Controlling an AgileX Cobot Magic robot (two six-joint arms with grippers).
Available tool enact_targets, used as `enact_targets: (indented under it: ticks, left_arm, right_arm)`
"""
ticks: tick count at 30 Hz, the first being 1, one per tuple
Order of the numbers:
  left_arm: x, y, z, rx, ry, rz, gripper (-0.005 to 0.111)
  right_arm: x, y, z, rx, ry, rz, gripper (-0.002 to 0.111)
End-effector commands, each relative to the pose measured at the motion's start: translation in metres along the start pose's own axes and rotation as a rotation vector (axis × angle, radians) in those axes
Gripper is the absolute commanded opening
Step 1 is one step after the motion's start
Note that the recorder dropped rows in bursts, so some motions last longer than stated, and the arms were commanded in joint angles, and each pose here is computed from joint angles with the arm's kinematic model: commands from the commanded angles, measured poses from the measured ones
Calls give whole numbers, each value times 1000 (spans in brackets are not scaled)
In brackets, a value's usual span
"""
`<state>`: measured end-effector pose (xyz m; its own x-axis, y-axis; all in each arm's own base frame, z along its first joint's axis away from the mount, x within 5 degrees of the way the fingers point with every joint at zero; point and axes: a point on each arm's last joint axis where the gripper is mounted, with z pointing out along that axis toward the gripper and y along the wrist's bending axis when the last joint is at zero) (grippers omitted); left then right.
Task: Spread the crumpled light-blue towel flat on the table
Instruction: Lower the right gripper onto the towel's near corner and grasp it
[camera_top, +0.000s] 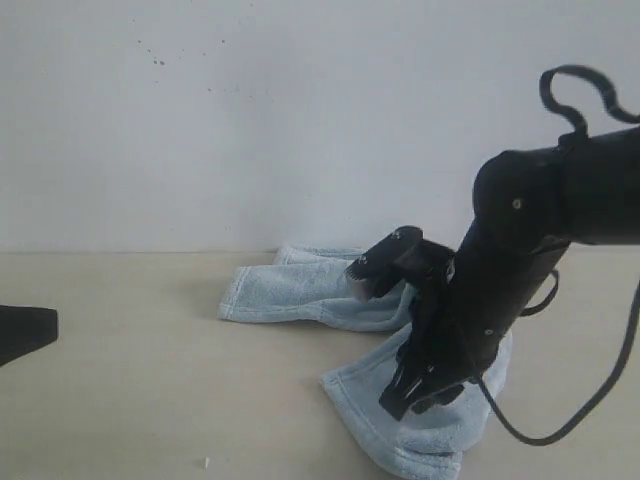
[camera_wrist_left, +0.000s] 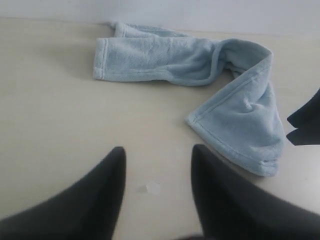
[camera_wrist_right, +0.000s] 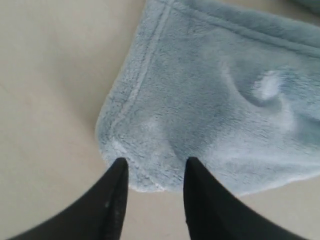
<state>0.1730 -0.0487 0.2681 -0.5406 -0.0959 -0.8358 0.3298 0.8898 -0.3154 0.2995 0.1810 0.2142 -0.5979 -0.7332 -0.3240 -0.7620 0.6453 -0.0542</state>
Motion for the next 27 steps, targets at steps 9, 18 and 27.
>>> enact_targets:
  ticks: [9, 18, 27]
  left_arm:
    - [5, 18, 31, -59, 65, -85, 58]
    - [5, 19, 33, -66, 60, -71, 58]
    - [5, 19, 33, -70, 59, -72, 58]
  right_arm:
    - [-20, 3, 39, 5, -131, -52, 62]
    - [-38, 10, 75, 13, -172, -47, 62]
    - [-59, 5, 95, -18, -167, 61, 62]
